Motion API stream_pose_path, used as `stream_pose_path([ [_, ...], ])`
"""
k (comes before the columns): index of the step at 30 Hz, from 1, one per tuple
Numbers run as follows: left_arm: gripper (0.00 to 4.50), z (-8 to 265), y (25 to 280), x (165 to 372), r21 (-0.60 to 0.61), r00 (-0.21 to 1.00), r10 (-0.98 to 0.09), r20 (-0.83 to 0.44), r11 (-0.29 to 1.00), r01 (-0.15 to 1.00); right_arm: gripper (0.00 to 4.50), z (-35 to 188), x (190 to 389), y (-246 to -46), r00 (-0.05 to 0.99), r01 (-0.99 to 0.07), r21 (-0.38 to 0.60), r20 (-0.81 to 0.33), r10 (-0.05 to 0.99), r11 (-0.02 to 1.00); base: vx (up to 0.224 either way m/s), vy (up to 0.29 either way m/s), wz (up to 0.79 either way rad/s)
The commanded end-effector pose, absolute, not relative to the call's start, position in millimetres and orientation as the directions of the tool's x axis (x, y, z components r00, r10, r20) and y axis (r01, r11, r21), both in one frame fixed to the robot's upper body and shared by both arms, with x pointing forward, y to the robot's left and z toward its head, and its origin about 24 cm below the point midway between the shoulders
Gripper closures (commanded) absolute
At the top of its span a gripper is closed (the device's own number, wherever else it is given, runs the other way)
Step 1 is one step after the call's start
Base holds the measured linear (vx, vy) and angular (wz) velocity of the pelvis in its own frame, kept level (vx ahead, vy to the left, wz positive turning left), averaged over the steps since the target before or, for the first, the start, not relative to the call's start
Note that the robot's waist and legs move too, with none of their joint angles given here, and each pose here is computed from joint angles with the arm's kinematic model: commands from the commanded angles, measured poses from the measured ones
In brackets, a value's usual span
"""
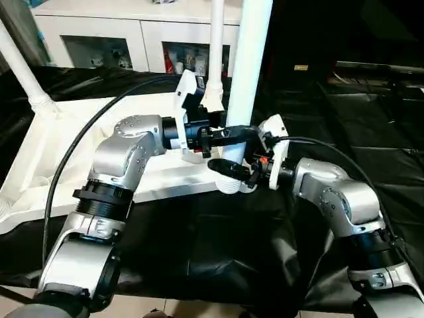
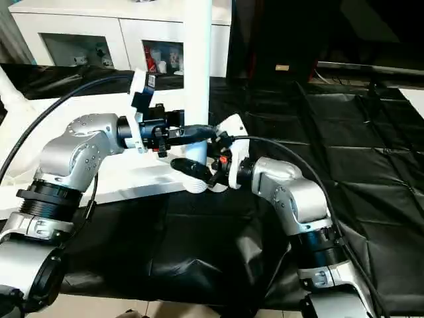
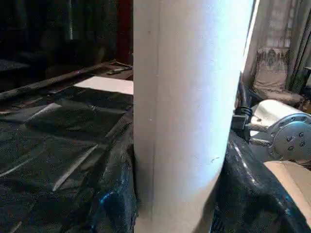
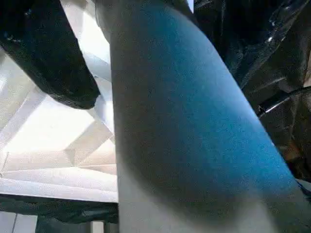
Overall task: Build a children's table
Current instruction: Insert table leg to table base
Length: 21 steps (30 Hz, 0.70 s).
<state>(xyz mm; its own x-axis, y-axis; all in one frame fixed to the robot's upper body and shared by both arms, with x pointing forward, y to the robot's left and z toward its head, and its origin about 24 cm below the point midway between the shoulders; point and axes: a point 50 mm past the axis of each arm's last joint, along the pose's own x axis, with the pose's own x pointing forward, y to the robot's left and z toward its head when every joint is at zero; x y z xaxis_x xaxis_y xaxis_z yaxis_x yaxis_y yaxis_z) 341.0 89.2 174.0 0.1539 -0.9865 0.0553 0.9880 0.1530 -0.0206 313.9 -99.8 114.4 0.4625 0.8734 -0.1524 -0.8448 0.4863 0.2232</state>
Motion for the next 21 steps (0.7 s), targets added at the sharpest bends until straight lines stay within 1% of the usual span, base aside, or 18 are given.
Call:
stream_pose_path([
  [1, 2.62, 173.5, 86.5, 342.6, -0.022, 0.164, -0.986, 0.038, 0.163, 0.986, 0.88, 130.4, 309.4, -89.0, 0.411, -0.887, 0.184, -0.101, 0.906, 0.423, 0.000, 0.000, 0.00],
  [6, 2.62, 172.1, 87.3, 342.4, -0.019, 0.163, -0.986, 0.031, 0.162, 0.987, 0.88, 131.0, 310.3, -89.3, 0.414, -0.886, 0.184, -0.100, 0.905, 0.426, 0.000, 0.000, 0.00],
  [10, 2.62, 172.1, 88.1, 344.0, -0.013, 0.175, -0.984, 0.033, 0.175, 0.984, 0.88, 132.8, 308.0, -87.5, 0.396, -0.894, 0.187, -0.092, 0.913, 0.407, 0.000, 0.000, 0.00],
  [14, 2.62, 174.6, 88.6, 344.0, -0.024, 0.174, -0.983, 0.052, 0.173, 0.985, 0.88, 130.8, 309.2, -89.2, 0.414, -0.886, 0.186, -0.100, 0.905, 0.426, 0.000, 0.000, 0.00],
  [15, 2.62, 174.6, 88.7, 343.7, -0.028, 0.170, -0.984, 0.053, 0.169, 0.985, 0.60, 130.4, 309.6, -89.9, 0.418, -0.882, 0.193, -0.096, 0.903, 0.429, 0.000, 0.000, 0.00],
  [16, 2.62, 174.6, 88.7, 343.7, -0.028, 0.170, -0.984, 0.053, 0.169, 0.985, 0.60, 130.4, 309.6, -89.9, 0.418, -0.882, 0.193, -0.096, 0.903, 0.429, 0.000, 0.000, 0.00],
  [18, 2.62, 175.0, 89.5, 344.1, -0.038, 0.174, -0.983, 0.065, 0.171, 0.984, 0.41, 130.0, 310.3, -91.9, 0.424, -0.879, 0.196, -0.094, 0.901, 0.434, 0.000, 0.000, 0.00],
  [19, 2.62, 175.1, 89.8, 344.3, -0.039, 0.175, -0.982, 0.066, 0.173, 0.984, 0.41, 130.0, 310.6, -92.9, 0.429, -0.879, 0.184, -0.097, 0.898, 0.440, 0.000, 0.000, 0.00],
  [21, 2.62, 175.1, 90.4, 344.7, -0.039, 0.175, -0.982, 0.066, 0.173, 0.984, 0.16, 130.1, 311.3, -94.4, 0.441, -0.876, 0.170, -0.099, 0.892, 0.452, 0.000, 0.000, 0.00],
])
